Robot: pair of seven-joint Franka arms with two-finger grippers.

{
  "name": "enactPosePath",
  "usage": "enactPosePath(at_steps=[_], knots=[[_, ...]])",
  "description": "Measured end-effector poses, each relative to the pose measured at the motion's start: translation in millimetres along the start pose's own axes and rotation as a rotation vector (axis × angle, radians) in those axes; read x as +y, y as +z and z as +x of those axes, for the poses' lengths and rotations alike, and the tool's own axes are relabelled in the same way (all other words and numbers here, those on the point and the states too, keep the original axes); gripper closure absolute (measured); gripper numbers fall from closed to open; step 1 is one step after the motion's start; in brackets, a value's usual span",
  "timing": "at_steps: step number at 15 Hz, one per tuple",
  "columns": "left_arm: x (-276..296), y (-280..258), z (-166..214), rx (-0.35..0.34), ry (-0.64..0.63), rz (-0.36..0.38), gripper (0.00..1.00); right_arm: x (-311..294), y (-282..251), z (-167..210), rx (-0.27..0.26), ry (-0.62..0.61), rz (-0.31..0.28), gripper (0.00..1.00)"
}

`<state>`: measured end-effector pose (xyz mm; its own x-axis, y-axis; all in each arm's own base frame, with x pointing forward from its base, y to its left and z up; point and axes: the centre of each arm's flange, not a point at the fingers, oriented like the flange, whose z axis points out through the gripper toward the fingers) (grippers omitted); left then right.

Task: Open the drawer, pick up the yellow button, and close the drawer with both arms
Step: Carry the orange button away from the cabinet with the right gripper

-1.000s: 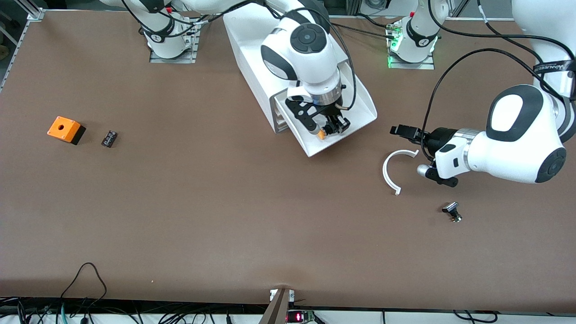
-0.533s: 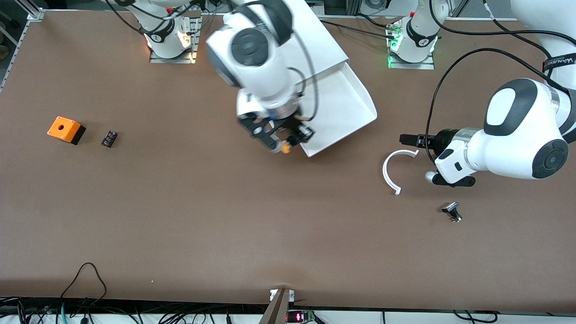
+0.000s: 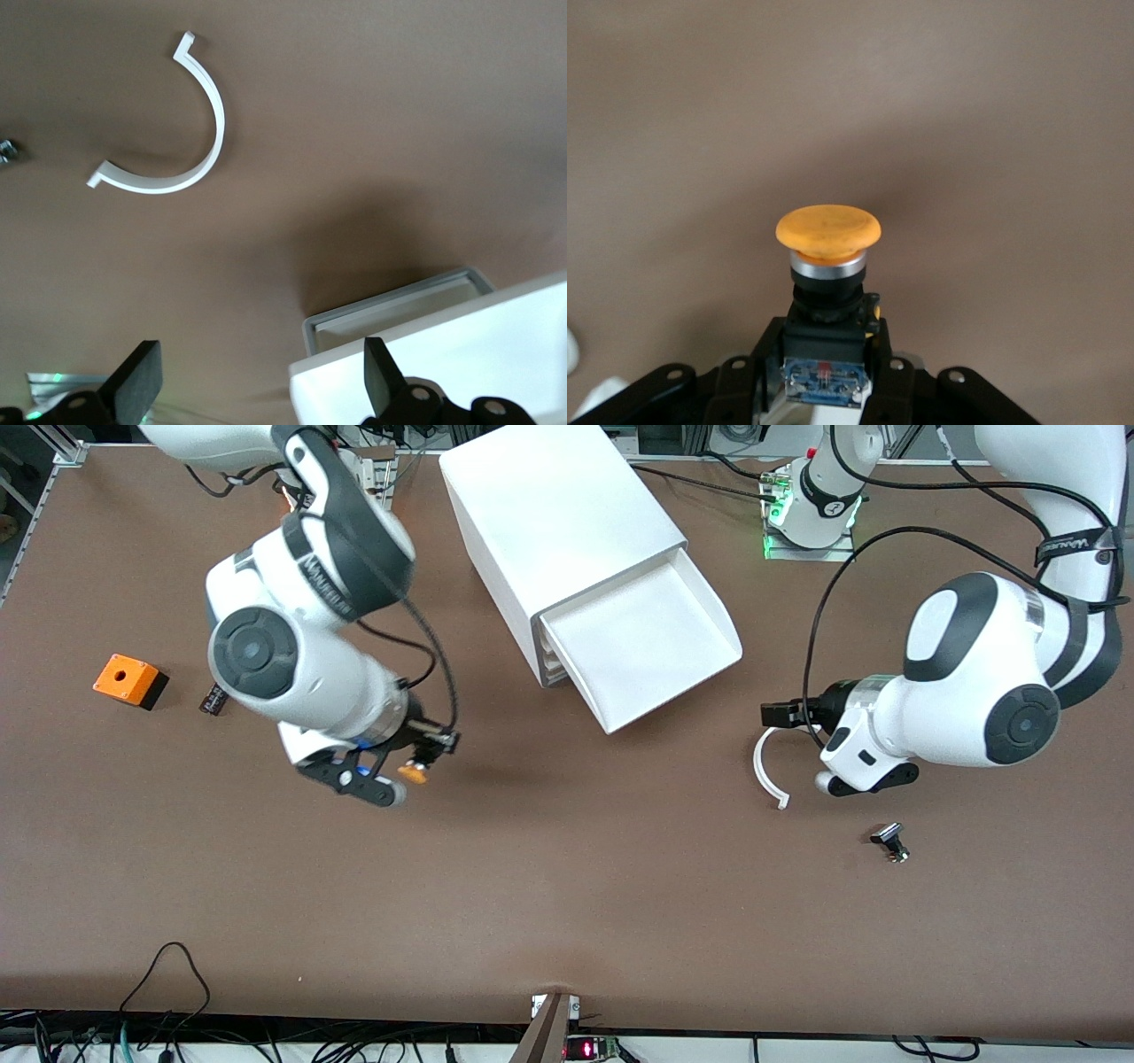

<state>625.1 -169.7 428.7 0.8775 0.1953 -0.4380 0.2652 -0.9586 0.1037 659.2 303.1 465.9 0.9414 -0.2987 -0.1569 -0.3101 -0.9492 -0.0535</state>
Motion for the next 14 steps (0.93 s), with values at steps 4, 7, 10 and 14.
enactPosePath(at_steps=[4, 7, 10, 14], knots=[[15, 16, 3, -0.005, -0.025, 0.001, 0.00, 62, 32, 45, -0.018, -0.140, -0.094, 0.58], [14, 23, 12, -0.010, -0.020, -0.016, 0.00, 116, 63, 76, -0.013, -0.226, -0.136, 0.58], [10, 25, 17, -0.014, -0.001, -0.018, 0.00, 177, 105, 99, 0.011, -0.285, -0.157, 0.58], [14, 28, 21, 0.005, 0.001, -0.030, 0.03, 251, 156, 114, 0.029, -0.328, -0.145, 0.58]])
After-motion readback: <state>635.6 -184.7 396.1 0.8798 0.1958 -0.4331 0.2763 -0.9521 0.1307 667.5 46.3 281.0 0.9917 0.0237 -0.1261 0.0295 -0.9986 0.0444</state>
